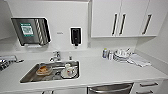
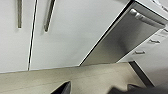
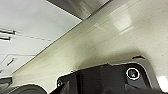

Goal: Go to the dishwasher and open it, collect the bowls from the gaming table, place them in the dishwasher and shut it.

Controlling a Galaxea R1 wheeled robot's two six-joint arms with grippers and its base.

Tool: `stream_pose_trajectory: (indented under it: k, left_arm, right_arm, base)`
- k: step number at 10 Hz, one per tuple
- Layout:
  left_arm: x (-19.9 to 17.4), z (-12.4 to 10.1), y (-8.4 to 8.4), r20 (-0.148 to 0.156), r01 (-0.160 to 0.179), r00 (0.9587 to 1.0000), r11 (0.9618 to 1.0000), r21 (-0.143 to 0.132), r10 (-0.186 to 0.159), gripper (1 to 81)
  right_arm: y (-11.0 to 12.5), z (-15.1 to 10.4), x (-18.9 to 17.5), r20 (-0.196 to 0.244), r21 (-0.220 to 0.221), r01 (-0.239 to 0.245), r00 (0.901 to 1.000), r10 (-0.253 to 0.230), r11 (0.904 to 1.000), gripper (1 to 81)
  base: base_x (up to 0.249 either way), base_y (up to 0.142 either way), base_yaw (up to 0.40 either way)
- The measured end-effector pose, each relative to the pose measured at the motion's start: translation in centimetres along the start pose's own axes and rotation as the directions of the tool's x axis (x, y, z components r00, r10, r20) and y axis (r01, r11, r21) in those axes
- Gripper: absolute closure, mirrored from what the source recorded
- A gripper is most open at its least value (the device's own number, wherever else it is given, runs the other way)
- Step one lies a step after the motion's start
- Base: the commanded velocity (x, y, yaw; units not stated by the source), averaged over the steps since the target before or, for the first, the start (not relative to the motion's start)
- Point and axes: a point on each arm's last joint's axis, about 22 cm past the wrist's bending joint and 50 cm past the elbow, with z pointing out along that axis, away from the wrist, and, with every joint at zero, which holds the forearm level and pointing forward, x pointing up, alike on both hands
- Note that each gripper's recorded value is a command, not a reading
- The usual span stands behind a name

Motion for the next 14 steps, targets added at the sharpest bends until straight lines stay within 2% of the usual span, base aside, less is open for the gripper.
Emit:
stream_pose_trajectory:
  k: [2, 5, 8, 9, 10, 11, 13, 14]
  left_arm:
    - [-1.7, 1.5, -0.8, 0.047, 0.011, 0.9988, 0.9999, 0.001, -0.011, 1.0]
    - [-1.6, 3.3, -1.7, 0.032, 0.002, 0.9995, 1.0, -0.005, -0.002, 1.0]
    - [-1.2, 5.3, -2.9, -0.004, -0.021, 0.9998, 0.9997, -0.01, 0.021, 1.0]
    - [-1.2, 5.8, -3.1, -0.014, -0.025, 0.9996, 0.9996, -0.012, 0.024, 1.0]
    - [-1.2, 6.0, -3.1, -0.017, -0.023, 0.9996, 0.9996, -0.014, 0.023, 1.0]
    - [-1.2, 6.1, -3.4, -0.017, -0.021, 0.9996, 0.9997, -0.01, 0.021, 1.0]
    - [-1.2, 6.2, -3.3, -0.019, -0.019, 0.9996, 0.9997, -0.012, 0.019, 1.0]
    - [-1.2, 6.2, -3.1, -0.021, -0.016, 0.9997, 0.9997, -0.016, 0.015, 1.0]
  right_arm:
    - [0.6, 1.6, 0.6, 0.013, -0.002, -0.012, 0.9998, 0.012, 0.9999, 1.0]
    - [0.5, 3.4, 2.4, -0.005, 0.02, -0.004, 1.0, 0.004, 0.9998, 1.0]
    - [-1.5, 4.8, 7.3, -0.069, 0.077, 0.02, 0.9975, -0.015, 0.9968, 1.0]
    - [-2.5, 4.5, 9.2, -0.095, 0.1, 0.036, 0.9951, -0.026, 0.9943, 1.0]
    - [-3.4, 3.8, 9.9, -0.098, 0.117, 0.044, 0.9947, -0.033, 0.9922, 1.0]
    - [-3.5, 2.8, 10.6, -0.091, 0.117, 0.047, 0.9952, -0.037, 0.992, 1.0]
    - [-3.9, -0.4, 13.7, -0.115, 0.109, 0.061, 0.9922, -0.048, 0.9922, 1.0]
    - [-4.6, -1.1, 14.8, -0.122, 0.117, 0.066, 0.9912, -0.051, 0.991, 1.0]
  base:
    - [0.0, 0.0, 0.0]
    - [0.0, 0.0, 0.0]
    - [0.0, 0.0, 0.0]
    - [0.0, 0.0, 0.0]
    - [0.0, 0.0, 0.0]
    - [0.0, 0.0, 0.0]
    - [0.0, 0.0, 0.0]
    - [0.0, 0.0, 0.0]
